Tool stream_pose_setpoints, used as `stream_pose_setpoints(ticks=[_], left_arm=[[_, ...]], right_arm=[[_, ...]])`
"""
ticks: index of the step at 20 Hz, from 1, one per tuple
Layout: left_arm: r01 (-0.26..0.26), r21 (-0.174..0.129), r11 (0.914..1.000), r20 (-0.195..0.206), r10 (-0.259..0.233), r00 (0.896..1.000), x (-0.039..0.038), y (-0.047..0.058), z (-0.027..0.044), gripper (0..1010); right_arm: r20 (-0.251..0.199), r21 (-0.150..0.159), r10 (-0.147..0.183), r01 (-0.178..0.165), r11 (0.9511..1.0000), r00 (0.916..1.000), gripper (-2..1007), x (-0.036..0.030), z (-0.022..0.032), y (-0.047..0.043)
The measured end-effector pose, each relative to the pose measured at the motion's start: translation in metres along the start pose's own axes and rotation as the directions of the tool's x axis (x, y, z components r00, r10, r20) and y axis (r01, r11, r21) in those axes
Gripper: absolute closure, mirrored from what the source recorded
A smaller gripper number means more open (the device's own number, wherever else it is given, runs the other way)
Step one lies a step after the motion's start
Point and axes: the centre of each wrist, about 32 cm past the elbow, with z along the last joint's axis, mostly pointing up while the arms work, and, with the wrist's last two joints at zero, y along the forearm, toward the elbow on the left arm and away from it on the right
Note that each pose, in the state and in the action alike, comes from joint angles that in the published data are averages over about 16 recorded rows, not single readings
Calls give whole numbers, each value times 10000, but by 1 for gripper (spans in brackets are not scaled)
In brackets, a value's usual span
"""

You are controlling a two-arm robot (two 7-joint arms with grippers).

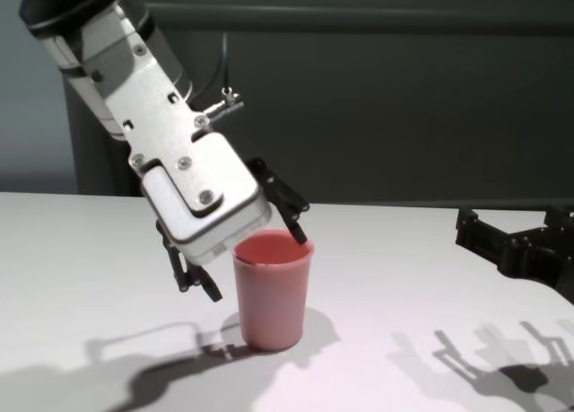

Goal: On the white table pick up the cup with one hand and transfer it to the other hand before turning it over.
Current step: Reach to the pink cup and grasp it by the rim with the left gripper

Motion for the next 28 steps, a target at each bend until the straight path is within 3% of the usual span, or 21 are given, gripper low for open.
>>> stream_pose_setpoints(ticks=[13,28], left_arm=[[554,192,9983,-167,-551,9983,38,-126,-132,9],[1040,175,9944,-385,-1033,9939,-48,-178,-185,9]], right_arm=[[0,0,0,0,10000,10000,3,0,0,0],[0,0,0,0,10000,10000,3,0,0,0]])
